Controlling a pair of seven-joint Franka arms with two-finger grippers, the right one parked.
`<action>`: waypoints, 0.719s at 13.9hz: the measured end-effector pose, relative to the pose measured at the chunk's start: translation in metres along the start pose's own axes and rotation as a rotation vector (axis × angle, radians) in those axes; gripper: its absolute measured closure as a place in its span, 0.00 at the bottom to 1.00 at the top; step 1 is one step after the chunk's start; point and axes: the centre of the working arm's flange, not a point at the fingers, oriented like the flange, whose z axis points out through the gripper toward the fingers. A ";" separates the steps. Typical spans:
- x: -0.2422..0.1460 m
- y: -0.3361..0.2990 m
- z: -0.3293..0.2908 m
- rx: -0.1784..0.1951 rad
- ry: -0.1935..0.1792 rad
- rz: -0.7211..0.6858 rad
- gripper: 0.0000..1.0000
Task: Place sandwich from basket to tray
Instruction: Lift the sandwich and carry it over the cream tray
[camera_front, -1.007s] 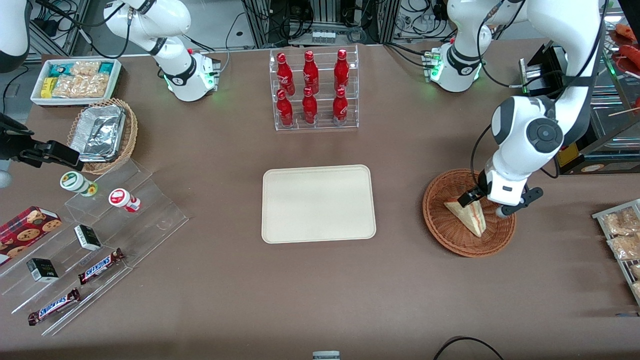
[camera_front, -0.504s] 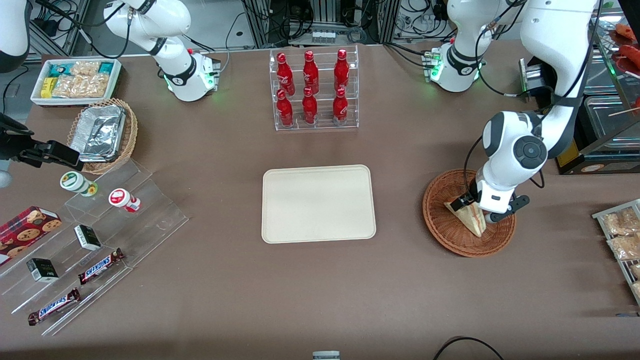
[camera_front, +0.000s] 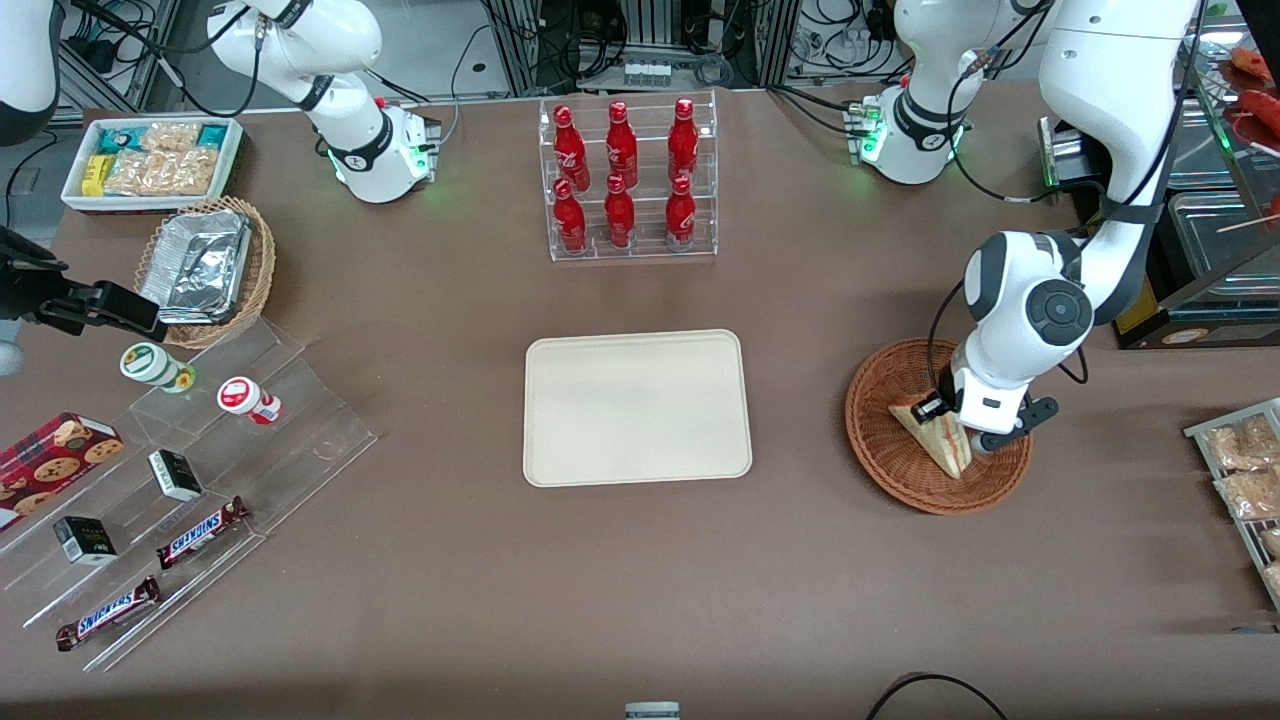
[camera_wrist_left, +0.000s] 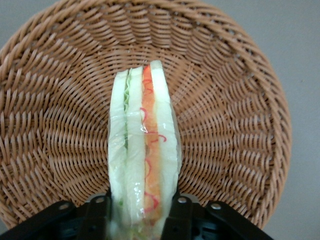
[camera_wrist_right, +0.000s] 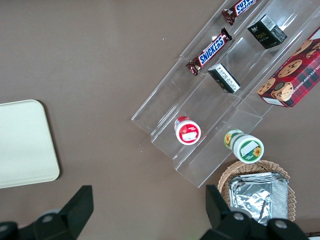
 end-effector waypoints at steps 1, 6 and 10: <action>0.003 0.002 -0.006 -0.007 0.010 0.000 0.67; 0.009 0.014 -0.062 -0.009 0.032 0.013 0.82; -0.009 0.069 -0.126 -0.004 0.031 0.069 0.84</action>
